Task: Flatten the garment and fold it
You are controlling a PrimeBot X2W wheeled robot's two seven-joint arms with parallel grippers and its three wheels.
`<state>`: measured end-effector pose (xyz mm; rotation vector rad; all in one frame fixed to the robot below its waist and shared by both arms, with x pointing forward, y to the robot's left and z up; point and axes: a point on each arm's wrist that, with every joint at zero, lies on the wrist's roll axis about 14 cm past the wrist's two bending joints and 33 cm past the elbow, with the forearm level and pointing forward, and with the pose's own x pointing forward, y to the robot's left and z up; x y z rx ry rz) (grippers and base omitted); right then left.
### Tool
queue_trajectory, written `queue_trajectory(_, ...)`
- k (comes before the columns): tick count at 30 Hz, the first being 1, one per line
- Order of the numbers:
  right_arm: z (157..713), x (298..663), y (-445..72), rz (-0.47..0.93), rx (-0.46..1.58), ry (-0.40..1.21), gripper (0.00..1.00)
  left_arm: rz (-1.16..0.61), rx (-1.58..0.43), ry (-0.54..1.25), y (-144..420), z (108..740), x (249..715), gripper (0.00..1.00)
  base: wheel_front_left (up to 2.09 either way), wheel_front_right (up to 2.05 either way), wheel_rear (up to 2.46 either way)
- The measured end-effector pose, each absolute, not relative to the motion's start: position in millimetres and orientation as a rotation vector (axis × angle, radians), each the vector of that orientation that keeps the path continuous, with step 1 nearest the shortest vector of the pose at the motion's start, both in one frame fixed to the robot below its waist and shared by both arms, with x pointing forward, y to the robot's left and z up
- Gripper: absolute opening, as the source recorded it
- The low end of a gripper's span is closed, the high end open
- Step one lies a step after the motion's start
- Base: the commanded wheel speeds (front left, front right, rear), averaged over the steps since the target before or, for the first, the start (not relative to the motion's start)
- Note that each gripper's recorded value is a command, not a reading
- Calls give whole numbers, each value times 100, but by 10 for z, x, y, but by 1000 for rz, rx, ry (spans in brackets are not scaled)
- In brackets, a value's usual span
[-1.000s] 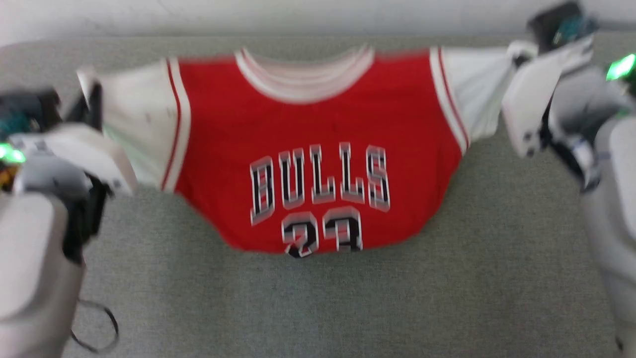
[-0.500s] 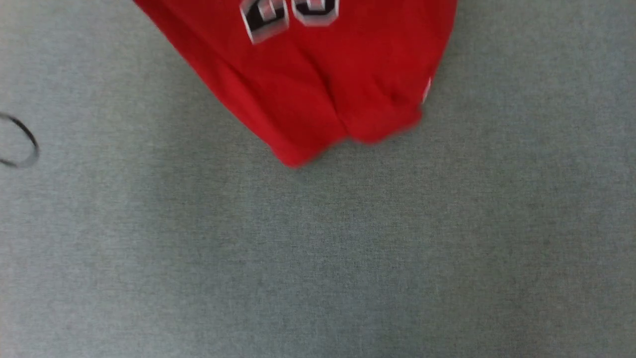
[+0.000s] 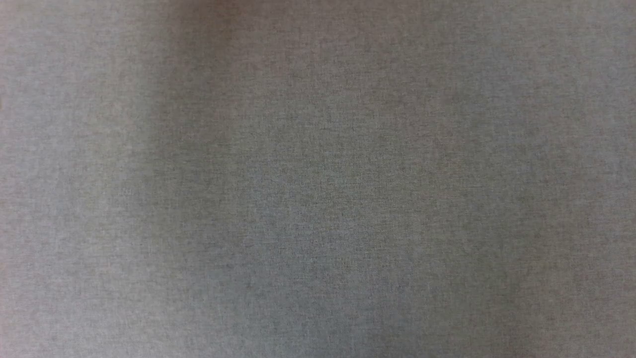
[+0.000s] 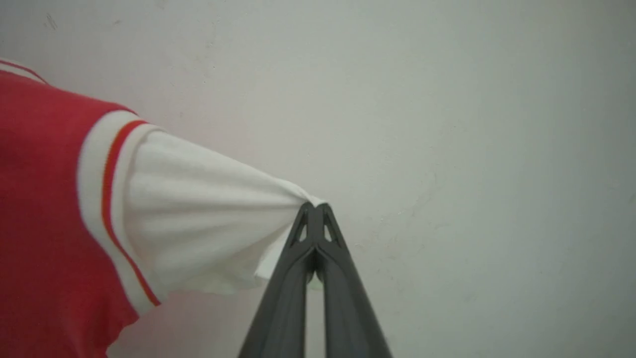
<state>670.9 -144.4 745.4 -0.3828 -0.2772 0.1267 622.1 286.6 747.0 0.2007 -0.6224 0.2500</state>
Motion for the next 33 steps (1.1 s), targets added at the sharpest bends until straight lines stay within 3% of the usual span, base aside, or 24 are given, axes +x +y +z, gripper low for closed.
queue_trajectory(7,6275,6538,-1345,226,-329,8,0,173,110,-248,2842,6223,6143,0,0,0,0)
queue_trajectory(16,5280,5626,-1335,333,-212,315,0,9,-88,205,2370,4820,5178,0,0,0,0)
queue_trajectory(17,5280,5626,-1335,333,-212,315,0,9,-88,205,2370,4820,5178,0,0,0,0)
queue_trajectory(18,5159,5356,-1379,344,-186,361,0,-8,-132,285,2292,4623,4864,0,0,0,0)
queue_trajectory(24,4811,4518,-1605,296,-85,494,0,8,-279,444,2140,4313,3969,0,0,0,0)
queue_trajectory(33,4338,3473,-1828,124,67,700,0,125,-341,549,2260,4149,3126,0,0,0,0)
